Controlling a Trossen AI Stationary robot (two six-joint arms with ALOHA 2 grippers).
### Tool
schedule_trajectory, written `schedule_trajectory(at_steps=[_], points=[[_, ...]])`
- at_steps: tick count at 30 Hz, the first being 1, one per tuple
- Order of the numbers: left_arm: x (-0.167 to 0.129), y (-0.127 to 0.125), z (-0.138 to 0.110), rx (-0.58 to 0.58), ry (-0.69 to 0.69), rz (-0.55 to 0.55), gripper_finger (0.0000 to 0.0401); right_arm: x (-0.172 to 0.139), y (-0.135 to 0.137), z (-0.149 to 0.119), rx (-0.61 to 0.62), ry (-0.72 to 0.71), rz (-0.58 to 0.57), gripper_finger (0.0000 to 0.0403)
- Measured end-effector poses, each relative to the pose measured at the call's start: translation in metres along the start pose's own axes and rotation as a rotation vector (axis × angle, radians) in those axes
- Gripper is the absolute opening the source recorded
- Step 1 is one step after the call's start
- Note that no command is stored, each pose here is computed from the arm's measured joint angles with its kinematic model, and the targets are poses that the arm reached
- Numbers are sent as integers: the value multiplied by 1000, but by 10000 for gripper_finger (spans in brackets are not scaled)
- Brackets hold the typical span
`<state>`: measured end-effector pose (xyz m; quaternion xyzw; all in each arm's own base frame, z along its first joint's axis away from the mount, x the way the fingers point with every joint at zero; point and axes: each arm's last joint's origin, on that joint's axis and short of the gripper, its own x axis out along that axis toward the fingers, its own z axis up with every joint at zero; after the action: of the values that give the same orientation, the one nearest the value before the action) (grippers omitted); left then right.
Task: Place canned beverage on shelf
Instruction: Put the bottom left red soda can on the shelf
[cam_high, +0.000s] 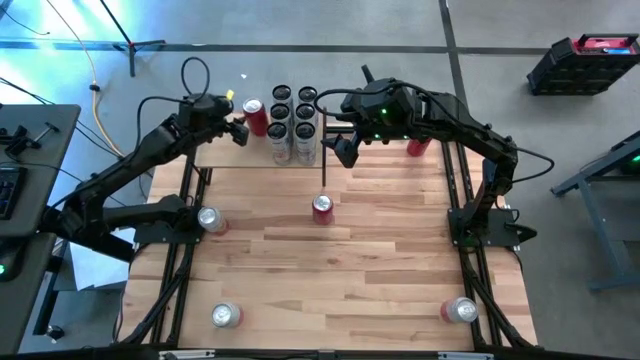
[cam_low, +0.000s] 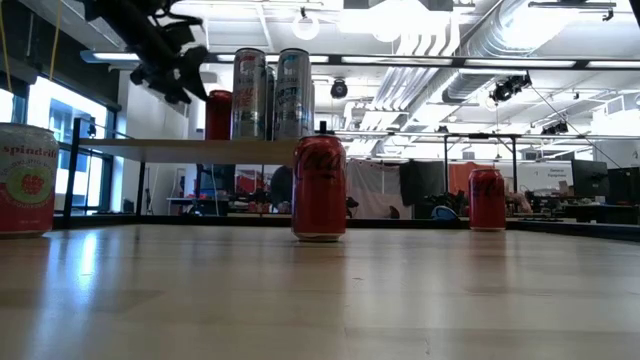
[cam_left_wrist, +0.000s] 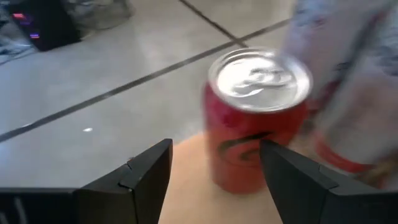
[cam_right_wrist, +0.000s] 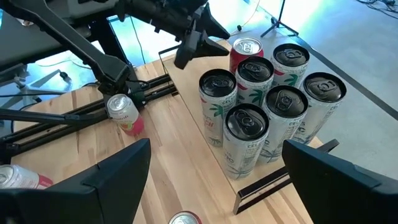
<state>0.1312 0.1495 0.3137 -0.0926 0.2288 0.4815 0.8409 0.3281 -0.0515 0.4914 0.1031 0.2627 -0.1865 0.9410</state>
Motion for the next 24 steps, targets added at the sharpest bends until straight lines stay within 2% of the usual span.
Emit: schedule_trajectory(at_steps=[8,14,18,24], points=[[-8,-2,-5,26,72,-127,234,-1,3,-1,-14,9,6,349],[-8,-6,-10,61,58,-231,234,-1,2,-4,-41,30,2,349],[1,-6,-23,68,82,-173,234,-1,2,-4,-41,30,1,349],[10,-6,-27,113,21,-126,234,-1,2,-4,-41,30,2,349]])
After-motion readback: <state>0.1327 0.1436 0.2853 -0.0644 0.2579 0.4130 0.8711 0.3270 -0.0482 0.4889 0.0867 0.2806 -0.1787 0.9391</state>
